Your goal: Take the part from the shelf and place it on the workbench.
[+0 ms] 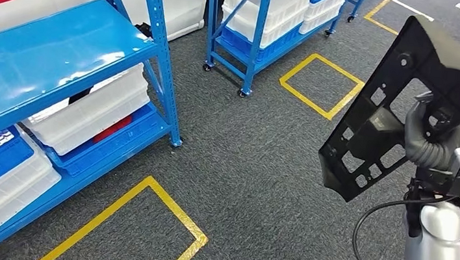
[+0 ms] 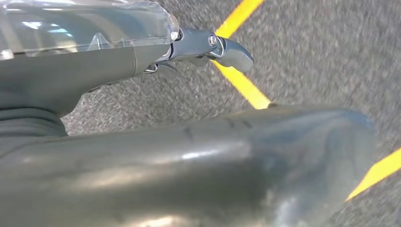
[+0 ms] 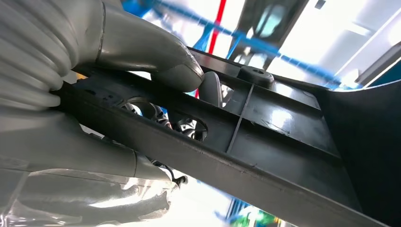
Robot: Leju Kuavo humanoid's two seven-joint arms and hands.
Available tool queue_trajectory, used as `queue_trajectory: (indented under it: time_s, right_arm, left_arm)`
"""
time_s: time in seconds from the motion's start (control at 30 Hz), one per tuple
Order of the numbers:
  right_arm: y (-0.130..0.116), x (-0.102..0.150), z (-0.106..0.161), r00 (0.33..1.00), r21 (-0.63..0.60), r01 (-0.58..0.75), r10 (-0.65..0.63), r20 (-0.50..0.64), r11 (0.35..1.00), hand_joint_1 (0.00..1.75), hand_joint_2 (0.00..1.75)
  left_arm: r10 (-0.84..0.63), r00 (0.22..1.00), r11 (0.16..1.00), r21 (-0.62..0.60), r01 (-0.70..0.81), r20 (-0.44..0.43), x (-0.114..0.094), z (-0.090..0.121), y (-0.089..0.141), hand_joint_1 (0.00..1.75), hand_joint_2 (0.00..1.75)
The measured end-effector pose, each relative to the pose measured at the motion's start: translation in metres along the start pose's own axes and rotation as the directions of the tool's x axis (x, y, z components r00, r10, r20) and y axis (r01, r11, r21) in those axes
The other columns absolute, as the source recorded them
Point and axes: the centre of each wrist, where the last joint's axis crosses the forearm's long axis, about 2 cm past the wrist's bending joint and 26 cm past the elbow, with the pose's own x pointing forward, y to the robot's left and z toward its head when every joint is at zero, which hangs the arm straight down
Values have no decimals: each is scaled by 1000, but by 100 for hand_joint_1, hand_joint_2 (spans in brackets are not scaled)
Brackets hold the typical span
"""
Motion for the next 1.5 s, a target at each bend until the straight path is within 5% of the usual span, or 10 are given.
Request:
queue_trajectory:
  time_s: [0.3, 0.6, 0.8, 0.93, 1.27, 1.5]
  right_arm:
    - [-26, 4, -78, 997, -14, -56, 57, 48, 998, 175, 175]
    - [-20, 3, -90, 956, -10, -292, 292, 28, 956, 175, 175]
    - [4, 20, -125, 753, 56, -657, 651, 101, 752, 175, 175]
    - [31, 37, -155, 606, 75, -794, 775, 178, 603, 175, 175]
    - [129, 74, -202, 369, 116, -928, 843, 392, 353, 175, 175]
    - [203, 83, -198, 180, 118, -983, 841, 511, 139, 175, 175]
  left_arm:
    - [17, 1000, 1000, 5, -16, -21, 1, 0, -4, 0, 0]
    - [25, 997, 999, 28, -24, -67, -5, 3, -1, 0, 0]
    - [28, 998, 999, 45, -25, -55, -2, 1, 2, 0, 0]
    - [29, 999, 998, 47, -27, -37, -1, 1, 2, 0, 0]
    - [30, 1000, 999, 45, -30, -4, 1, 0, 0, 0, 0]
    - [33, 999, 998, 61, -32, -17, -3, 2, 1, 0, 0]
